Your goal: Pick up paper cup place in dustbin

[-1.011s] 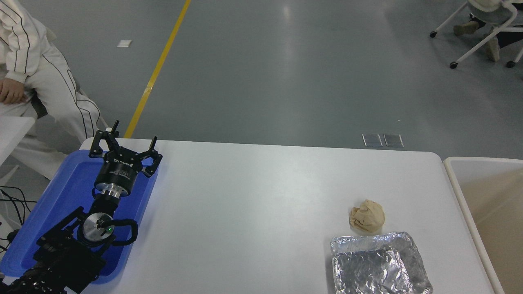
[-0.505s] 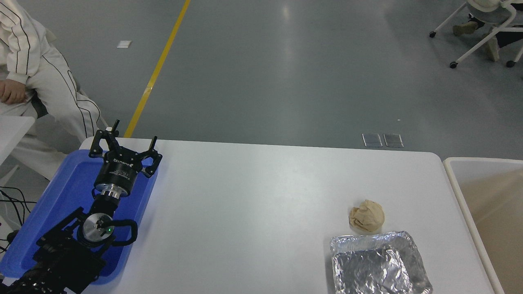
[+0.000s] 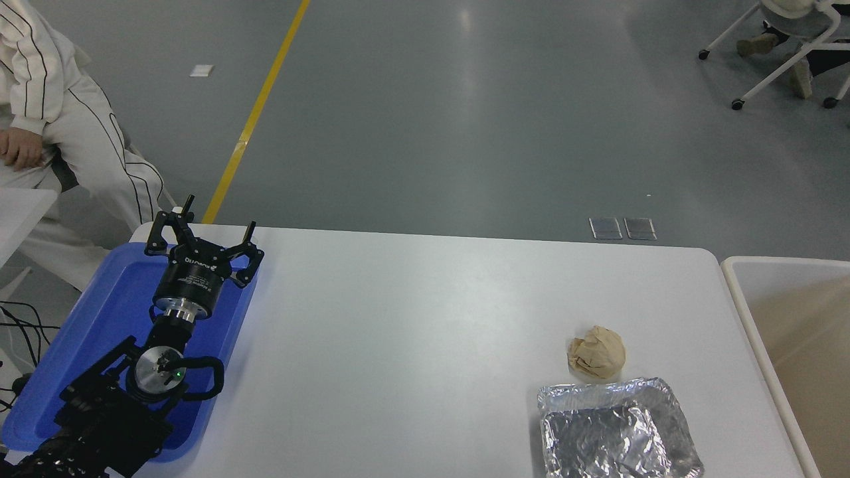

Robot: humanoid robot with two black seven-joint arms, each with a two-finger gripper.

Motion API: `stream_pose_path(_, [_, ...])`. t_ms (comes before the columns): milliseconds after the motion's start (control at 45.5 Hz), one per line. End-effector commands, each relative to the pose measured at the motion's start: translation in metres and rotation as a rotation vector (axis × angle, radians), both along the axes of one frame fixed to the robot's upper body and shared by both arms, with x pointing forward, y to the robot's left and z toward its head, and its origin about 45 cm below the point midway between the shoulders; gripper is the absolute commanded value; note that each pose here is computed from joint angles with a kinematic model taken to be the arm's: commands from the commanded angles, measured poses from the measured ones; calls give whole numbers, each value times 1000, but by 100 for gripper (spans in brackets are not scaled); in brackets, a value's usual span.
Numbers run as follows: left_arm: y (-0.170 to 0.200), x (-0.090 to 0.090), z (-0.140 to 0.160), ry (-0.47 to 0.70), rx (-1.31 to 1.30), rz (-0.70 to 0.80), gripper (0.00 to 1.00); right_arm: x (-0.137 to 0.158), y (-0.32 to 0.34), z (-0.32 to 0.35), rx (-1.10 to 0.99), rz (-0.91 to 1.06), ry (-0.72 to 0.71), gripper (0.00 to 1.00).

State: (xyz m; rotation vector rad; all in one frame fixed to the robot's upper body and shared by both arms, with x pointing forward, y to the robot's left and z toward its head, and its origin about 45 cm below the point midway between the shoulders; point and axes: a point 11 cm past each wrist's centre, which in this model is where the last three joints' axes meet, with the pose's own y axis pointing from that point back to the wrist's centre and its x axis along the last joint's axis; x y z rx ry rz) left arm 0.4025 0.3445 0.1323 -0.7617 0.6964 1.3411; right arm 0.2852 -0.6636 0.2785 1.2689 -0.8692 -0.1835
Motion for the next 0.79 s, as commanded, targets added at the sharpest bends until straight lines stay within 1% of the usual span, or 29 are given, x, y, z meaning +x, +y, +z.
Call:
stream_pose_path(0, [0, 0, 0, 0, 0, 0, 100, -27, -10, -65, -50, -34, -50, 0])
stream_pose_path(66, [0, 0, 0, 0, 0, 0, 100, -33, -15, -76, -98, -27, -75, 0])
stream_pose_path(154, [0, 0, 0, 0, 0, 0, 100, -32, -11, -92, -135, -12, -122, 0])
stream_pose_path(176, [0, 0, 0, 0, 0, 0, 100, -36, -12, -99, -152, -18, -154, 0])
stream_pose_path(242, [0, 0, 0, 0, 0, 0, 100, -43, -15, -107, -175, -30, -188, 0])
stream_pose_path(549, [0, 0, 0, 0, 0, 0, 100, -48, 6, -153, -237, -35, -341, 0])
stream_pose_path(659, [0, 0, 0, 0, 0, 0, 100, -46, 12, -160, -278, -78, -416, 0])
stream_pose_path(769, [0, 0, 0, 1, 0, 1, 100, -69, 4, -172, -360, -204, -329, 0])
